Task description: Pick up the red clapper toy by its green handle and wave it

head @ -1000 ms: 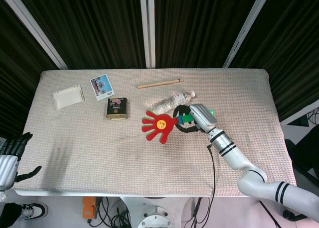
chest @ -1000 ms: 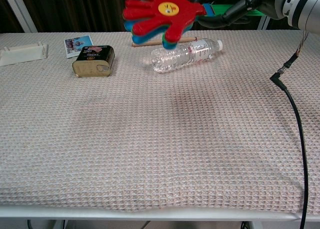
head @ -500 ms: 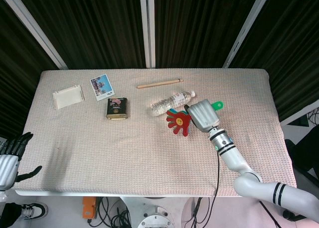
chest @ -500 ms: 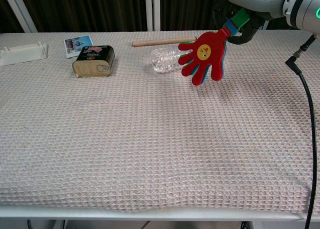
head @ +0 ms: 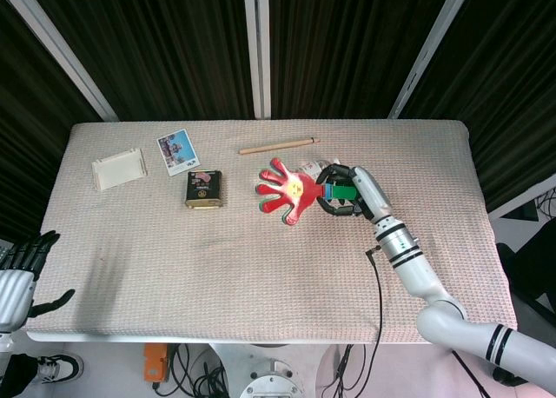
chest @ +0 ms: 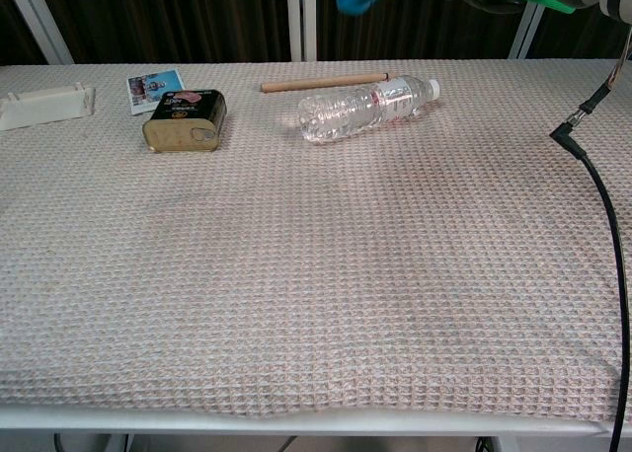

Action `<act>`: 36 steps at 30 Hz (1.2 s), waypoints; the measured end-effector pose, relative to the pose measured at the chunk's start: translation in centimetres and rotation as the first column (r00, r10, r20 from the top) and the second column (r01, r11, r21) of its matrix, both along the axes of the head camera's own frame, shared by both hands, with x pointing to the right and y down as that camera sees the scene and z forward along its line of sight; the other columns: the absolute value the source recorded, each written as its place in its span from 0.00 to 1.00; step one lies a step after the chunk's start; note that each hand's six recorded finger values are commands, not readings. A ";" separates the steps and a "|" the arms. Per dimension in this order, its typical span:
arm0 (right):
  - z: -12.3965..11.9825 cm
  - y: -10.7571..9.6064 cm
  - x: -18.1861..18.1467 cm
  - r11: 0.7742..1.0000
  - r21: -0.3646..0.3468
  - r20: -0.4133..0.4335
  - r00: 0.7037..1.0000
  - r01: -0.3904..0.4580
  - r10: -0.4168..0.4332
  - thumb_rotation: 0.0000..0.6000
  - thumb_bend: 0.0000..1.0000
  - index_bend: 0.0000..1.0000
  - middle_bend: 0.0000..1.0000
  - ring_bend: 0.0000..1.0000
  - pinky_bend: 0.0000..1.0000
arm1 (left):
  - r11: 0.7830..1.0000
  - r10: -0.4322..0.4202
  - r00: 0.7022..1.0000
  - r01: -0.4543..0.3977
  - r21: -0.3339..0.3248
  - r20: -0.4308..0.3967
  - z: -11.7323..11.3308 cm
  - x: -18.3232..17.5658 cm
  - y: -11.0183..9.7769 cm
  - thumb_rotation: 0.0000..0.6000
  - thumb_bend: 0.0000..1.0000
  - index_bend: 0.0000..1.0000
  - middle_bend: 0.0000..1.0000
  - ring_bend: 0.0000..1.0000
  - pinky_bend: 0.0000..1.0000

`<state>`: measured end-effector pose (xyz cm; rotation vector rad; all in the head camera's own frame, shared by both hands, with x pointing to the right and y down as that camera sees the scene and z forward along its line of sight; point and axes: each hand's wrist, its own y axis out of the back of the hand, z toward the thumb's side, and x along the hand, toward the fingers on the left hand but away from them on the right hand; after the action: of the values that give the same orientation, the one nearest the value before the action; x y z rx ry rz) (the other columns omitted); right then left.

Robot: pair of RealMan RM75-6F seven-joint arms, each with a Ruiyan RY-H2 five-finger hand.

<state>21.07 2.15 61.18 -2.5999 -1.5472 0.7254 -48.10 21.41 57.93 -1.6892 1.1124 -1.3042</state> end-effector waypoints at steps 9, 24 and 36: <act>-0.4 -0.3 1.5 0.920 -0.367 0.597 0.723 -0.138 0.346 1.00 0.46 0.91 0.78 0.75 0.93 | 1.000 -0.003 1.000 0.003 0.000 0.001 0.0 -0.1 0.0 1.00 0.16 0.03 0.06 0.00 0.04; 0.7 0.6 1.0 0.985 -0.172 0.427 0.898 -0.035 0.106 1.00 0.46 0.90 0.79 0.75 0.93 | 1.000 -0.002 1.000 0.002 -0.007 -0.004 0.1 0.0 0.0 1.00 0.16 0.03 0.06 0.00 0.04; 3.3 2.0 0.3 0.884 0.182 -0.636 0.737 0.430 -0.228 1.00 0.47 0.90 0.79 0.75 0.93 | 1.000 -0.004 1.000 0.004 -0.006 0.001 0.0 -0.1 0.0 1.00 0.16 0.03 0.06 0.00 0.04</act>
<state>21.33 4.17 64.45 -2.0245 -0.8805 1.0246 -48.22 21.39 57.97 -1.6914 1.1127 -1.3115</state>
